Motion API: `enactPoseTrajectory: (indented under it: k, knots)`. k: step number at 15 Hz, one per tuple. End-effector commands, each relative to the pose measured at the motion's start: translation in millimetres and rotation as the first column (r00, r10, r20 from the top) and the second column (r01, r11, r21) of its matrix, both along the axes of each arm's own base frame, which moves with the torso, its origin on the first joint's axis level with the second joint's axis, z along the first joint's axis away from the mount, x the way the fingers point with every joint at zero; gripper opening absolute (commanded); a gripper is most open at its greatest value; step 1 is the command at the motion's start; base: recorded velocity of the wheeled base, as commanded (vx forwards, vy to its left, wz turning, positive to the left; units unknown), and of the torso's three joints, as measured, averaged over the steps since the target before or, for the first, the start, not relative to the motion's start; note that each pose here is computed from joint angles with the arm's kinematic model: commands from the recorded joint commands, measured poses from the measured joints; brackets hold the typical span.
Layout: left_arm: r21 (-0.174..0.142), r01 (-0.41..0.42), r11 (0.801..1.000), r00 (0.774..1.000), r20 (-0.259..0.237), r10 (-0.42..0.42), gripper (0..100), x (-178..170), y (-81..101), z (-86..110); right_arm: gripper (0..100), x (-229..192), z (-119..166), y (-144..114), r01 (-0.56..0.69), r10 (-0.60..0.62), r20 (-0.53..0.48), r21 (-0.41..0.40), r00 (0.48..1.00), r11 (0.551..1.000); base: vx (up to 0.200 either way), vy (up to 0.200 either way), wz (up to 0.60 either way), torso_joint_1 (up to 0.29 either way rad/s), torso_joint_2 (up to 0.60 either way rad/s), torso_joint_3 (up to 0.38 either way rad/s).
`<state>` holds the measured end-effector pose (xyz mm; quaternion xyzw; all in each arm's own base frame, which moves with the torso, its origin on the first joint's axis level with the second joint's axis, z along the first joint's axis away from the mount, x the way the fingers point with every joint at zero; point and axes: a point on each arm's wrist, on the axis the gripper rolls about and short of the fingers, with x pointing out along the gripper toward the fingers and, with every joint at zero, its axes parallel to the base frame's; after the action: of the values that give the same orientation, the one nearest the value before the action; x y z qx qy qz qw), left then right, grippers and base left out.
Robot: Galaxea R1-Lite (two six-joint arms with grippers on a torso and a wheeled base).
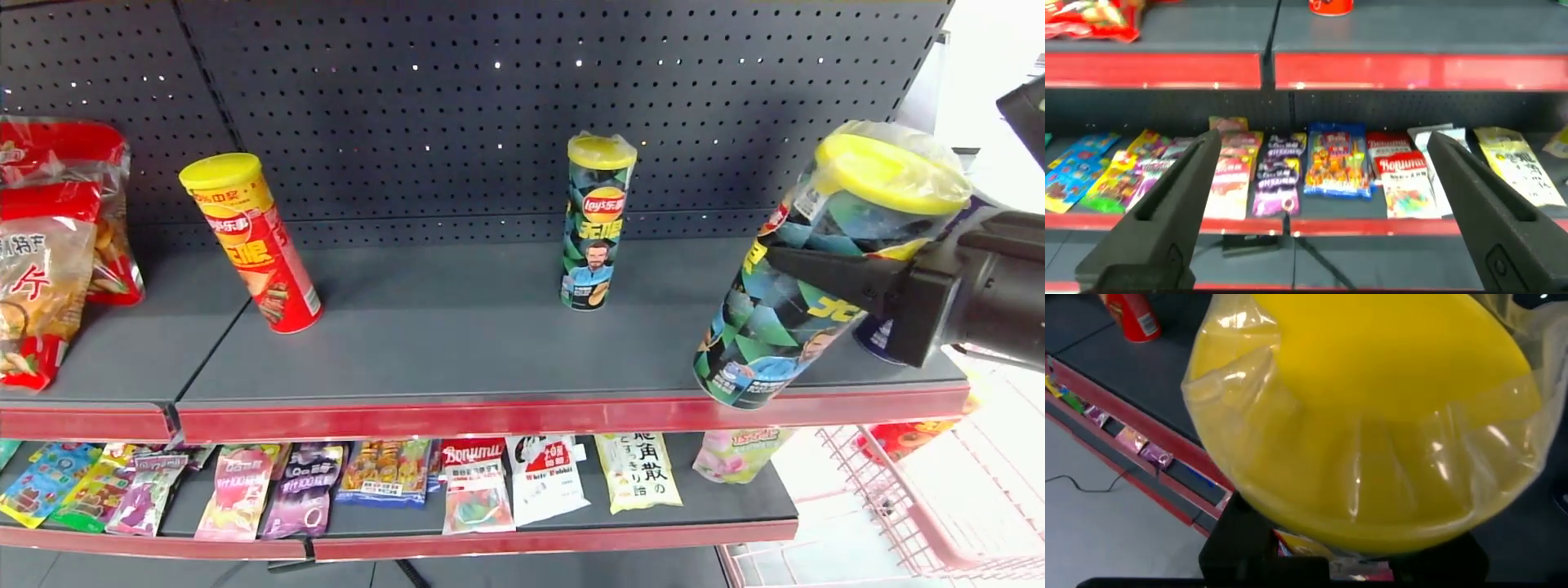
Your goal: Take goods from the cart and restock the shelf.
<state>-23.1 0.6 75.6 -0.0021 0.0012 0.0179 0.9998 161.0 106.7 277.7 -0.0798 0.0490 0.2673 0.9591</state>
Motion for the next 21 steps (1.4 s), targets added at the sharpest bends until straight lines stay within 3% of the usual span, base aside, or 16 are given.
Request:
enactPoseTrajectory:
  k: [1,21]
  knots:
    - [0.0,-0.001,1.0,1.0,-0.001,0.001,100,0.0,0.0,0.1,0,2.1,-0.2,-0.6,0.008,-0.008,0.001,0.0,1.0,1.0,0.0,0.0,0.0,0.0,0.0,0.0]
    - [0.0,-0.001,1.0,1.0,-0.001,0.001,100,0.0,0.0,0.1,0,5.7,-3.1,2.5,0.004,-0.004,-0.011,-0.01,1.0,1.0,0.06,0.0,0.0,-0.002,0.0,0.001]
